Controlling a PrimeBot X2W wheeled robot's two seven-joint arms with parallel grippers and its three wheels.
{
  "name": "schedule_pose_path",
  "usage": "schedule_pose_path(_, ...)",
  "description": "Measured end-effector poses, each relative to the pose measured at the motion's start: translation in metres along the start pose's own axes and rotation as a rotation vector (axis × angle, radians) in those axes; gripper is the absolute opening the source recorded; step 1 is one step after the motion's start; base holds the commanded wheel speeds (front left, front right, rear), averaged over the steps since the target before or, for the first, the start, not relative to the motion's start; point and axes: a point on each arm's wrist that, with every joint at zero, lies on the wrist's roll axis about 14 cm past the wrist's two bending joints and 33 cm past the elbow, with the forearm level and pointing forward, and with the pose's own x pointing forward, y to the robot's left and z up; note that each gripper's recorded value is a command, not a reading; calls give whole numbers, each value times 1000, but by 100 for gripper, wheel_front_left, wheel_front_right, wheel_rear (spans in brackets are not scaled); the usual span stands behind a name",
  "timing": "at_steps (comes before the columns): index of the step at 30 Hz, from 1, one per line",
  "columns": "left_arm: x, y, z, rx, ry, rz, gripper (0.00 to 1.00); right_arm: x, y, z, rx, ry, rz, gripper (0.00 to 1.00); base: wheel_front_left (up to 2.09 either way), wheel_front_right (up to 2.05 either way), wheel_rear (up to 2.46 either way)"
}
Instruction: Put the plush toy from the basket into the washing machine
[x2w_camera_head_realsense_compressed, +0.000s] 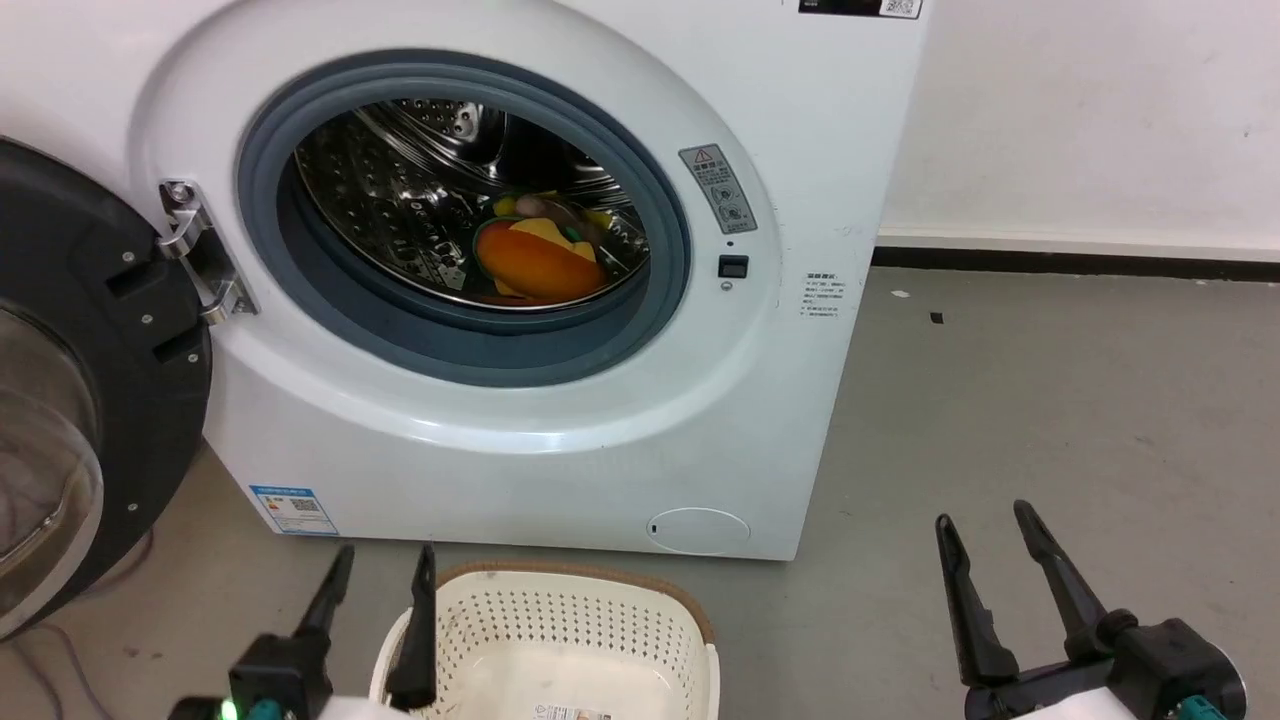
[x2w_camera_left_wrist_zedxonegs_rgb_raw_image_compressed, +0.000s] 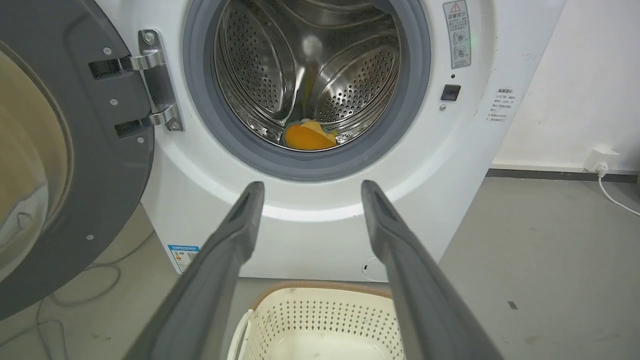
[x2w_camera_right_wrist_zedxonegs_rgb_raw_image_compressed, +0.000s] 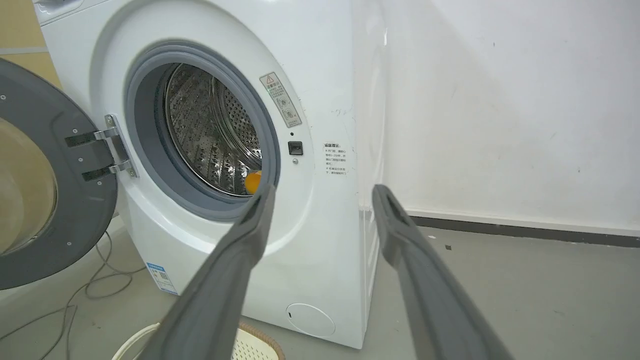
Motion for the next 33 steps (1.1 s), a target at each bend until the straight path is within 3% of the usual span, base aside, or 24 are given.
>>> schedule_pose_path(6,-13,-2,-13,-3,32,8,100,-3,1,-9,10,27,1,100,0,0,0)
schedule_pose_path(7,-13,-4,-15,-3,37,1,0,-3,1,-10,14,31,0,0,0,0,0)
schedule_pose_path(33,-3,-10,-9,6,26,-16,0,-5,-6,-14,-10,73,-20,0,0,0,0)
